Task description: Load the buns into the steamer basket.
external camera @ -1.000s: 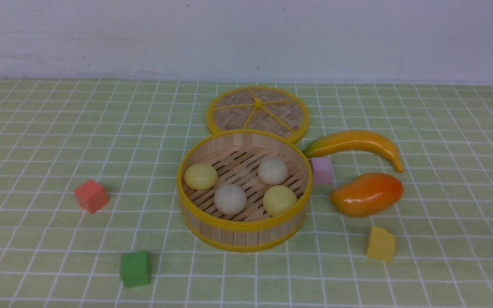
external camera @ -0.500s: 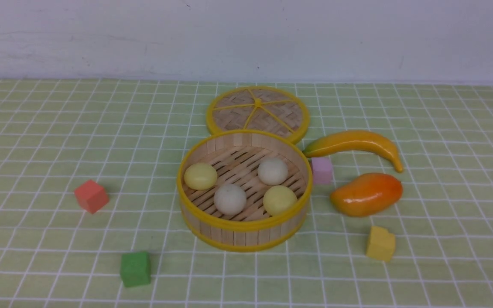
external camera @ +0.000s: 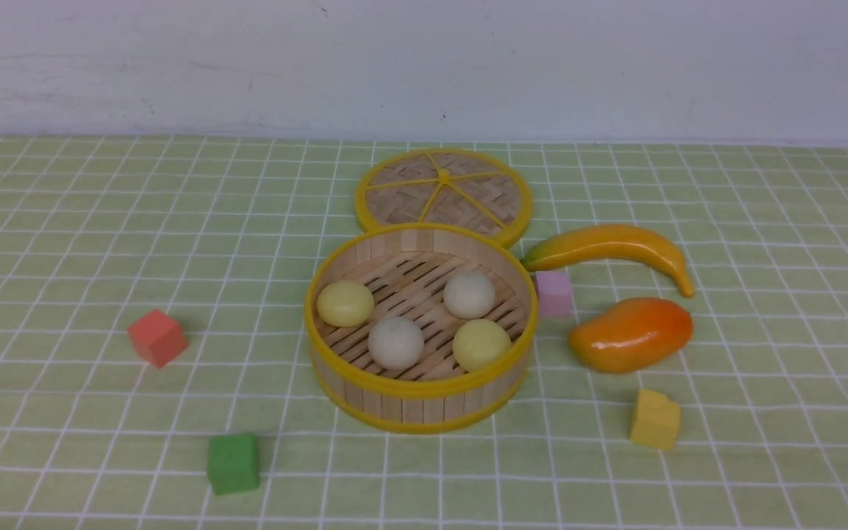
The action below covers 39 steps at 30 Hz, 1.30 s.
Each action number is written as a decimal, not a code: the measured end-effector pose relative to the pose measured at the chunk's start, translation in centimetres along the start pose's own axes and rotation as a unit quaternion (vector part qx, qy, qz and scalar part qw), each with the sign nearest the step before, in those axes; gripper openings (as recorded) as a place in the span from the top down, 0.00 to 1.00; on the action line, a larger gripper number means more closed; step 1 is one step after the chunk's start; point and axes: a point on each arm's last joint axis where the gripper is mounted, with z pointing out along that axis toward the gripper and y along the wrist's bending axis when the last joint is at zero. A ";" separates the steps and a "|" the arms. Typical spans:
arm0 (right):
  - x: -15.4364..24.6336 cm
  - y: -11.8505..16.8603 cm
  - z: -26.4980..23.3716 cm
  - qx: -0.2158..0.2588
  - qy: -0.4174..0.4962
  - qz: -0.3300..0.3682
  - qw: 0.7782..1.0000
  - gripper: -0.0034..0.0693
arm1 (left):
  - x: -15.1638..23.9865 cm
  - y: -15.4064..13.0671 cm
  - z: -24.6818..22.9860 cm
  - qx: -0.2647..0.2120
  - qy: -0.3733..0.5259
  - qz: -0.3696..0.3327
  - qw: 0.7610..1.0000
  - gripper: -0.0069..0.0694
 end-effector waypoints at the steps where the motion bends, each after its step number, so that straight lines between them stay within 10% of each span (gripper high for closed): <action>1: 0.9 -0.3 0.9 0.006 -0.011 -0.004 1.000 0.95 | 0.0 0.0 0.0 0.000 0.000 0.000 1.000 0.60; 13: 14.5 -3.5 7.0 0.009 -0.001 -0.036 0.999 0.94 | 0.0 0.0 0.0 0.000 0.000 0.000 1.000 0.60; 39: 14.7 -2.8 7.0 -0.030 0.006 -0.125 0.992 0.90 | 0.0 0.0 0.0 0.000 0.001 0.000 1.000 0.60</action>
